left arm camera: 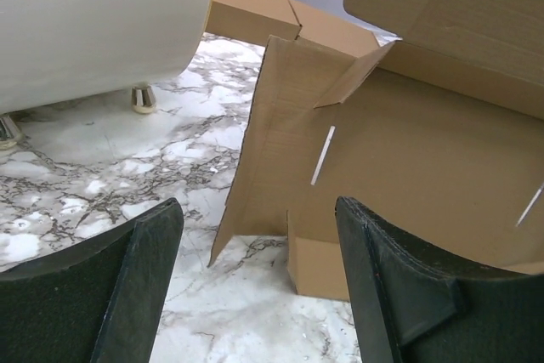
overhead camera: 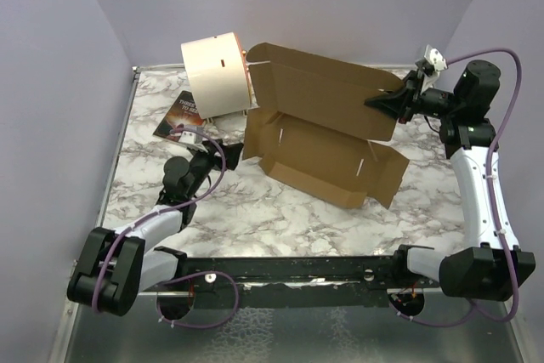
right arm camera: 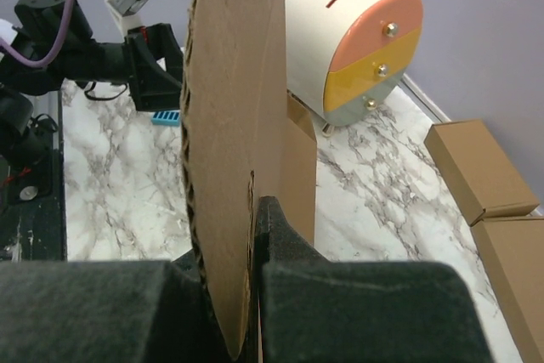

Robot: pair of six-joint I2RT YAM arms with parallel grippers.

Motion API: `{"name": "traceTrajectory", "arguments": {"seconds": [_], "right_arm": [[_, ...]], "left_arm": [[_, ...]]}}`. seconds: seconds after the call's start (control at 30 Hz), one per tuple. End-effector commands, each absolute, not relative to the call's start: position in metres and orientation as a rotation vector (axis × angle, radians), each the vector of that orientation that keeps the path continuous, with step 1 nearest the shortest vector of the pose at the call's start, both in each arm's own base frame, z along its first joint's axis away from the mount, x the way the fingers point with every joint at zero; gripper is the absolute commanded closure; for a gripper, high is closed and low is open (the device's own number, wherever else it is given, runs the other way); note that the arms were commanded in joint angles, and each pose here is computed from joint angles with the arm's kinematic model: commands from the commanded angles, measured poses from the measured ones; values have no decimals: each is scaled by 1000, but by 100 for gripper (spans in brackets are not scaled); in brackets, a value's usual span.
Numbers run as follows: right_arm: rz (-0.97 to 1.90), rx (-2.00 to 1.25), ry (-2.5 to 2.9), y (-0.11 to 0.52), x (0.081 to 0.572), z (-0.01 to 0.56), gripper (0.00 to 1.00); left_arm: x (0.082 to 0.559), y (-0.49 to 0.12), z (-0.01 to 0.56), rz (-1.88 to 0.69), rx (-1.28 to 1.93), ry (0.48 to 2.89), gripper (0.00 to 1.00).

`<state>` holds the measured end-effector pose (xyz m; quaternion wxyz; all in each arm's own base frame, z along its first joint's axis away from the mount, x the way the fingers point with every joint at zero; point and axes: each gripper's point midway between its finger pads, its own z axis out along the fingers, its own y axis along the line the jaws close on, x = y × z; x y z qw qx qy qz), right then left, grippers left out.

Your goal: Fold the paper box

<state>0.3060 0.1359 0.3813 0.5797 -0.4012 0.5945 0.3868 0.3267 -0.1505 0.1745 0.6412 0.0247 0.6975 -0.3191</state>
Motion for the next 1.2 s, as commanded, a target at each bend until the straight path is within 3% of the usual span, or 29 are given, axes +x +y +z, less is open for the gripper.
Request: {"name": "traceTrajectory", "arguments": {"seconds": [0.0,0.2,0.5,0.9,1.1,1.17], "right_arm": [[926,-1003,1365,139,286,374,99],[933,-1026,1349,140,280,373,99],[937,-1023,1346,141,280,375,99],[944,-998,1353,139,288,376,99],[958,-995,1350,140,287,376,99],[962,-994,1351,140,287,376,99]], "left_arm": [[342,-149,192,-682,73,1520,26],[355,-150,186,-664,62,1556,40],[358,-160,162,-703,70,1692,38],[326,-156,165,-744,21,1797,32],[324,-160,119,-723,23,2008,33],[326,-165,114,-723,38,2030,40]]}}
